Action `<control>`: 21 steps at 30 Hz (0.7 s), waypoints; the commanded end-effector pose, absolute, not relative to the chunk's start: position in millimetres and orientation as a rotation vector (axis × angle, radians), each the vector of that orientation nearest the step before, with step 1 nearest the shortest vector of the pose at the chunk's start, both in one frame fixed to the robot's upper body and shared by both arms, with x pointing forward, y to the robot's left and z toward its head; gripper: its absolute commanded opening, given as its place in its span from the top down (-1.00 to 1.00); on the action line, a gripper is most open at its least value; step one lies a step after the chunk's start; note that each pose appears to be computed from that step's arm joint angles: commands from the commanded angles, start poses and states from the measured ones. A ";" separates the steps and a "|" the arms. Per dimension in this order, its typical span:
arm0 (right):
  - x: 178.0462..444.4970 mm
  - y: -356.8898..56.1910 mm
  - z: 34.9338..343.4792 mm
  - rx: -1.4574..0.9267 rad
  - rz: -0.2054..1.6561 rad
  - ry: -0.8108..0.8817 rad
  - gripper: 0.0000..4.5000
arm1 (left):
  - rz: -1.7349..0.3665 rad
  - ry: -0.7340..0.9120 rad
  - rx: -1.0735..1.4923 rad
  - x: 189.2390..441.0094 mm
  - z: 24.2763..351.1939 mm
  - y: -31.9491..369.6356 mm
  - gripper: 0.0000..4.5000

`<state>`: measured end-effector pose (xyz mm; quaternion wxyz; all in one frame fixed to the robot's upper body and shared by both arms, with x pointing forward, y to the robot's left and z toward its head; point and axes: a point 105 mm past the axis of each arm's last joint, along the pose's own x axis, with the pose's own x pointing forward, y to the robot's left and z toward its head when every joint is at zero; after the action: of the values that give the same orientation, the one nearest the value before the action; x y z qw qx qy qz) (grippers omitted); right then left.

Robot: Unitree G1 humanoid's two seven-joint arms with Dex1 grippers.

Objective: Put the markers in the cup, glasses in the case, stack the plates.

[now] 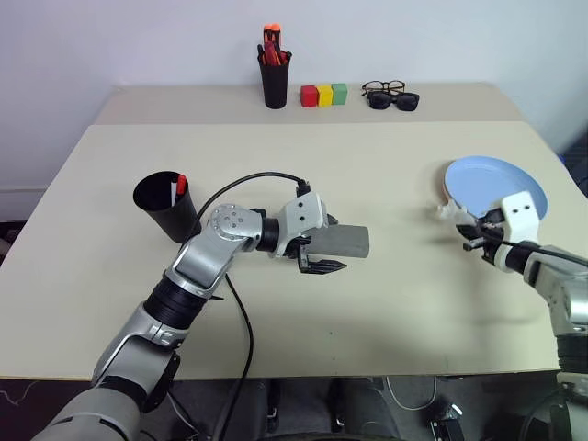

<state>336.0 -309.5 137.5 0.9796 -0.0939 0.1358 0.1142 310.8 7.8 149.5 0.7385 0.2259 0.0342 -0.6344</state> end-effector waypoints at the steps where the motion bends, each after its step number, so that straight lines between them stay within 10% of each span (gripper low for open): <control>1: 342.0 -310.5 187.5 -0.197 0.210 0.103 0.98 | -1.395 0.030 0.485 307.2 158.8 5.5 -1.00; 6: 370.2 -360.0 187.9 -0.290 0.022 0.154 0.98 | -1.366 0.041 0.470 308.7 155.5 7.4 -1.00; 14: 383.6 -376.0 178.8 -0.375 0.013 0.190 -0.54 | -1.290 -0.019 0.455 309.6 162.9 16.0 -1.00; 21: 363.9 -350.7 210.3 -0.235 0.155 -0.035 -0.54 | -1.122 -0.255 0.298 304.4 187.9 37.1 -1.00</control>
<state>371.5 -359.8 176.5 0.9880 -0.1340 0.0547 0.0546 308.5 27.0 172.6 0.8242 0.1396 -0.0898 -0.5414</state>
